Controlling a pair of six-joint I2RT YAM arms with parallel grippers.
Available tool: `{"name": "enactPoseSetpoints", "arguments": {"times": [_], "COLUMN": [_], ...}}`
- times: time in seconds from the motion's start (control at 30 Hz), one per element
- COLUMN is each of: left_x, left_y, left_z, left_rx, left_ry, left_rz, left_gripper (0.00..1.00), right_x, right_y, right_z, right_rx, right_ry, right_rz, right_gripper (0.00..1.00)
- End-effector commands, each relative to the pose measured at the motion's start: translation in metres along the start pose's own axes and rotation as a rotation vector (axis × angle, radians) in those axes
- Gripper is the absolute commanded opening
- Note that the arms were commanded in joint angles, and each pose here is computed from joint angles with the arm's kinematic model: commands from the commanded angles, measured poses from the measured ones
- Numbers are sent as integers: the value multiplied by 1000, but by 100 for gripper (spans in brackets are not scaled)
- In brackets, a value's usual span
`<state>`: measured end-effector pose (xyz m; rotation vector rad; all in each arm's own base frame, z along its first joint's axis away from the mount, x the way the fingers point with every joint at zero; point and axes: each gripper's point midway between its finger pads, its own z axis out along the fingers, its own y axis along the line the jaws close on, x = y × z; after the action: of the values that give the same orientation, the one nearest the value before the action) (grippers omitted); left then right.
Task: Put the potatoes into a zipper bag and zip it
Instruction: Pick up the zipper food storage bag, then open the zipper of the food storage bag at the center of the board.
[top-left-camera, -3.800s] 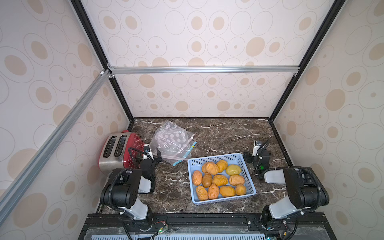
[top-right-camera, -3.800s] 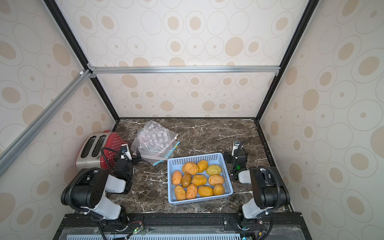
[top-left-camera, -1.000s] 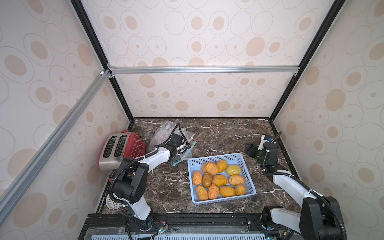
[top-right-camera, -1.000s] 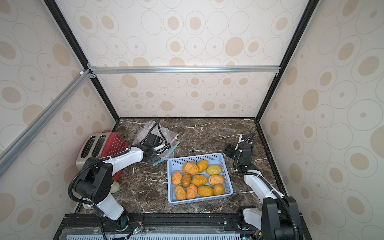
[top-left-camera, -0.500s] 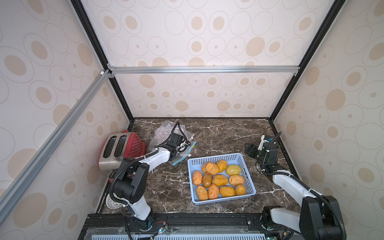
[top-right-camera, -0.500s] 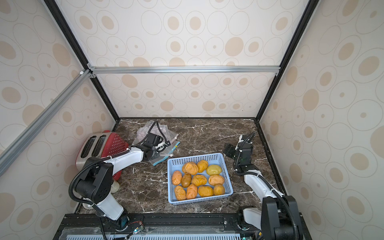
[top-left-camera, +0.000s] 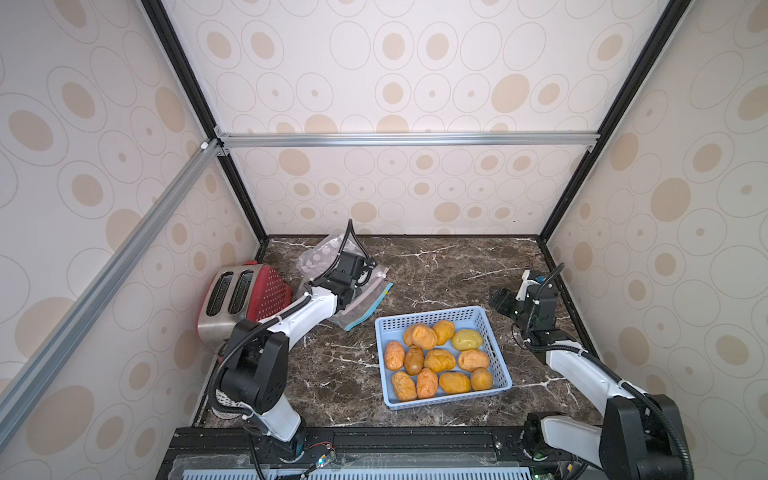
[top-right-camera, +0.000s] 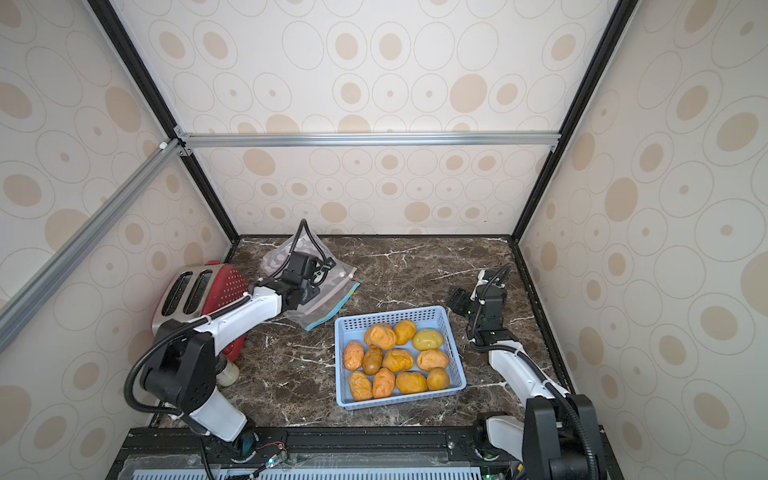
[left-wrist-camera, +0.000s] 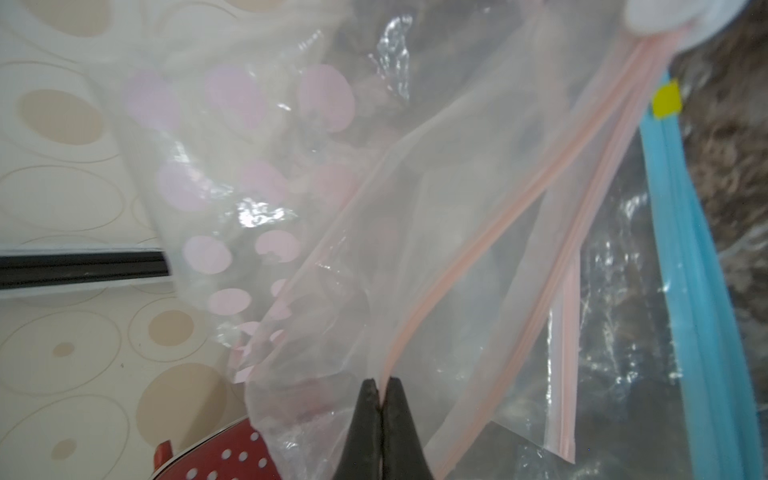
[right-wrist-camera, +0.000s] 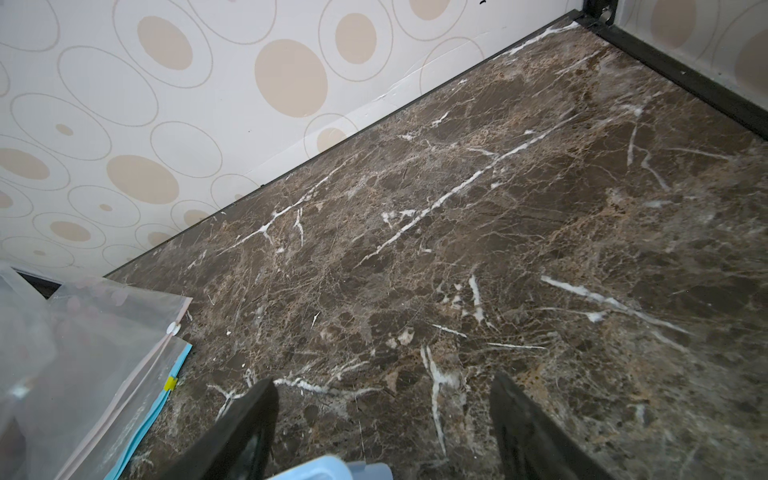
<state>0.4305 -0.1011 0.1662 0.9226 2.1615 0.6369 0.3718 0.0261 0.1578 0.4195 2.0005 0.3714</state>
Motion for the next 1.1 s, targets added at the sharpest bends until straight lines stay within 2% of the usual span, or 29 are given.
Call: {"name": "enactPoseSetpoints", "arguments": {"times": [0.0,0.13,0.3,0.47,0.6,0.67,0.8,0.97,1.07], "left_x": [-29,-27,-25,-44,-64,-71,-73,-71,-71], "left_y": [45,43,27,-3,-19,-24,-27,-31,-30], "left_z": [-63,-101,-132,-158,-180,-189,-190,-186,-186], "left_rx": [5,108,247,477,656,718,742,751,746], "left_ry": [-122,-179,-255,-441,-589,-642,-665,-648,-649], "left_rz": [-278,-429,-572,-702,-755,-763,-783,-788,-790], "left_gripper": [0,0,0,0,0,0,0,0,0], "right_x": [-7,-8,5,40,60,68,73,79,79], "right_y": [15,57,135,229,287,314,343,360,355], "right_z": [-12,-27,-49,-76,-89,-93,-93,-87,-73], "right_rx": [-65,-242,-431,-635,-732,-770,-787,-755,-672], "right_ry": [-2,53,152,262,310,341,345,333,322], "right_rz": [11,69,2,-55,-111,-151,-195,-303,-374], "right_gripper": [80,73,73,72,70,69,68,66,65]}}
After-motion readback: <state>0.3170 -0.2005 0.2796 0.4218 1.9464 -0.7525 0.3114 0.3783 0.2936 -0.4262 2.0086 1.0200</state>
